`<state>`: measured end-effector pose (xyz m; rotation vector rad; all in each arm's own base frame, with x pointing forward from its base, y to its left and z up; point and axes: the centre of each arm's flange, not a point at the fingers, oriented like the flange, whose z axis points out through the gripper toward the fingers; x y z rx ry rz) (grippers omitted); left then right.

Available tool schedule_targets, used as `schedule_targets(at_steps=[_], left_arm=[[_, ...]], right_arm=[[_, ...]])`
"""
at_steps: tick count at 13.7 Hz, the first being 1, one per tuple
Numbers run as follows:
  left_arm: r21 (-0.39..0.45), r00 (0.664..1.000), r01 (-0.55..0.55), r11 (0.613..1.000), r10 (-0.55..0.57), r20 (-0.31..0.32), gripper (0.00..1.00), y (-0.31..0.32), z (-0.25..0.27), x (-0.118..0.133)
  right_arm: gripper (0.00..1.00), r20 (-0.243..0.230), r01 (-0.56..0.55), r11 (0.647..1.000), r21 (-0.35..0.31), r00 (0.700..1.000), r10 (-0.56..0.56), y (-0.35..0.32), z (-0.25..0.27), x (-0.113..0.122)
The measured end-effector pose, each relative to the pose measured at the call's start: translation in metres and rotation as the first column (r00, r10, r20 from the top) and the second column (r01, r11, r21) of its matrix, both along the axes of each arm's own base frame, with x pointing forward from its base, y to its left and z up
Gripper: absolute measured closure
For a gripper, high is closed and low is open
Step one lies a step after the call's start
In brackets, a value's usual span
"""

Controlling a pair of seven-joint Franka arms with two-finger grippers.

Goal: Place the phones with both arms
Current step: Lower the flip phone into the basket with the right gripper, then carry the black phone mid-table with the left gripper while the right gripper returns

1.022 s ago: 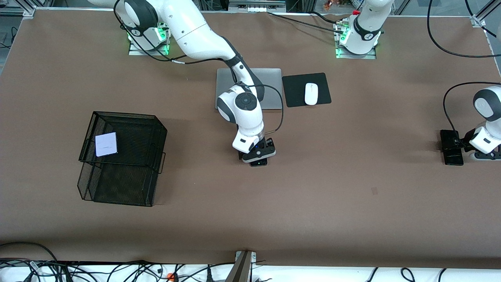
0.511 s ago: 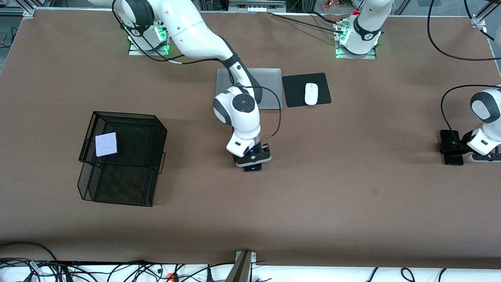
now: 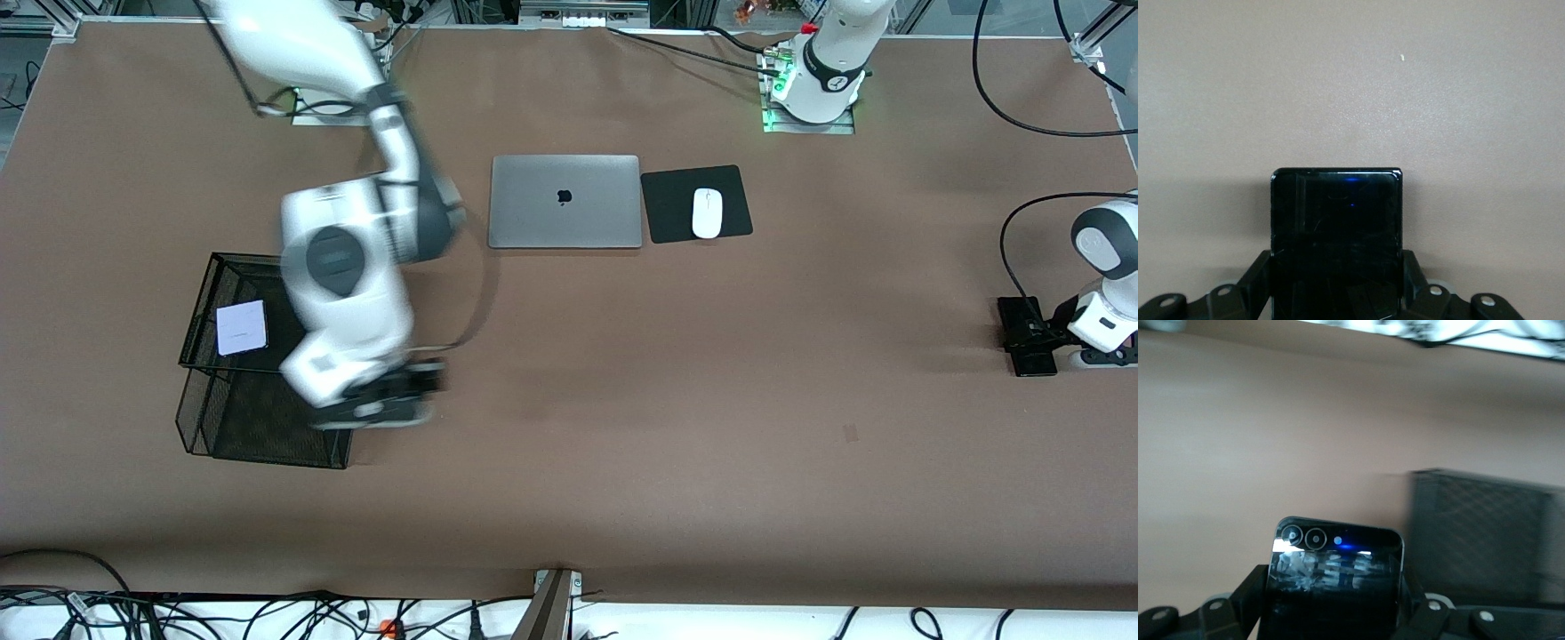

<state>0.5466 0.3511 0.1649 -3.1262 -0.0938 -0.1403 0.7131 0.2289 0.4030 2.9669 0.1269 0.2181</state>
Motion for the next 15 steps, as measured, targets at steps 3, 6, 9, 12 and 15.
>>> schedule_targets(at_steps=[3,6,9,12,15], left_arm=[[-0.006,1.000,-0.022,1.000,0.022,0.007,0.20,-0.004,0.001,0.005],[-0.015,1.000,-0.024,1.000,0.024,-0.006,0.20,-0.019,0.005,0.019],[-0.020,0.999,-0.043,0.999,0.042,-0.026,0.20,-0.035,0.017,0.039],[-0.022,0.996,-0.081,0.996,0.080,-0.048,0.20,-0.070,0.033,0.067],[-0.029,0.992,-0.089,0.996,0.085,-0.095,0.20,-0.155,0.037,0.097]], right_arm=[[0.17,-0.064,0.008,0.999,-0.038,0.998,-0.010,-0.115,-0.029,0.023],[0.17,-0.090,0.043,0.998,-0.052,0.995,-0.048,-0.166,-0.070,0.029],[0.17,-0.130,0.063,0.997,-0.048,0.989,-0.069,-0.175,-0.109,0.021],[0.17,-0.133,0.101,0.995,0.000,0.986,-0.100,-0.180,-0.129,0.015],[0.17,-0.139,0.117,0.993,0.015,0.984,-0.113,-0.182,-0.139,0.011]])
